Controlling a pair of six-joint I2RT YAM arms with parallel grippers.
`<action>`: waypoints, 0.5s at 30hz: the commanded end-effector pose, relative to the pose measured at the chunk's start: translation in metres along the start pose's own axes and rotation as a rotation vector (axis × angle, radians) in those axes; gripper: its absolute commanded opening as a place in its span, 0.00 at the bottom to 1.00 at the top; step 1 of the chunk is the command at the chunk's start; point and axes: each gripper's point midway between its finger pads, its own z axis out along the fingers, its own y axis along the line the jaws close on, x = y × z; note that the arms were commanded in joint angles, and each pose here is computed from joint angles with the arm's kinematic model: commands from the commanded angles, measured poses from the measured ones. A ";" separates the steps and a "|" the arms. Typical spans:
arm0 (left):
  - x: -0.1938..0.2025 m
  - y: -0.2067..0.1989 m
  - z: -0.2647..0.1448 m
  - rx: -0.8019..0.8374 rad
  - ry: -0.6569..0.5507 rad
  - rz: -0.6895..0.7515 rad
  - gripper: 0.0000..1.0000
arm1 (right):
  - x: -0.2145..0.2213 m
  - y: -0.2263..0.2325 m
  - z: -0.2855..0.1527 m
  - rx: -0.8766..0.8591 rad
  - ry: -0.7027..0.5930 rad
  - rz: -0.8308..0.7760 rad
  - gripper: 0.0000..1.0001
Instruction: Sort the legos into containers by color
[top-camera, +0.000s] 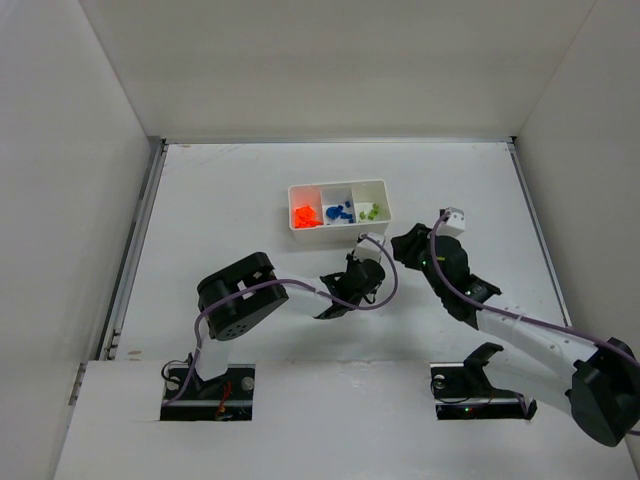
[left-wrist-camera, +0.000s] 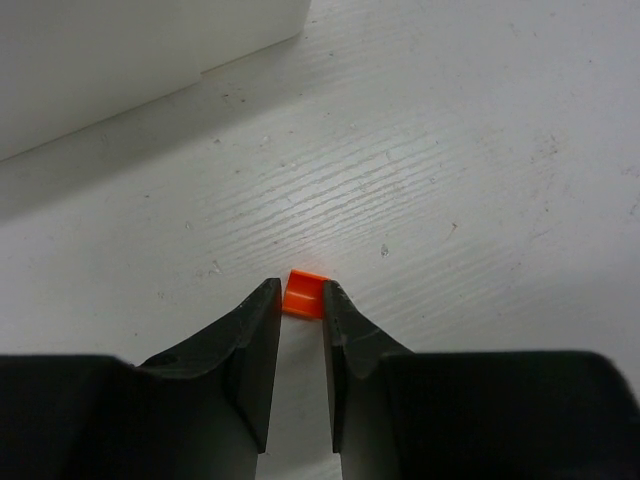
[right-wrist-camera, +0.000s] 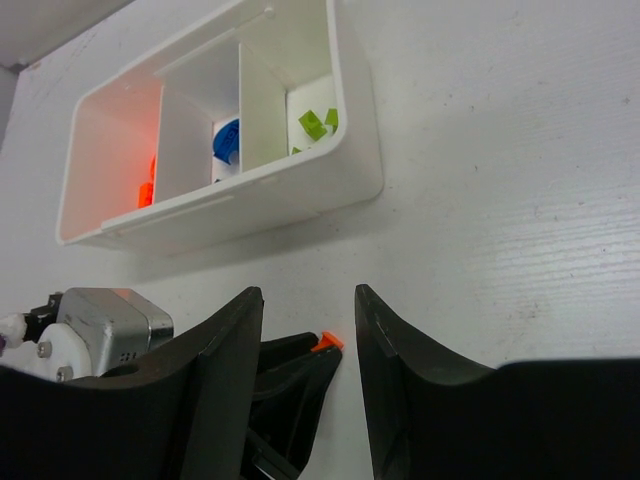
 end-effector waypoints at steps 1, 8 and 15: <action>0.019 0.006 -0.004 -0.011 0.063 0.055 0.18 | -0.020 0.007 -0.005 -0.036 -0.068 0.042 0.48; 0.000 0.007 -0.020 -0.001 0.024 0.048 0.15 | -0.028 -0.001 -0.014 -0.025 -0.090 0.051 0.48; -0.039 0.010 -0.048 0.019 -0.041 -0.009 0.14 | -0.027 -0.010 -0.019 -0.012 -0.091 0.056 0.48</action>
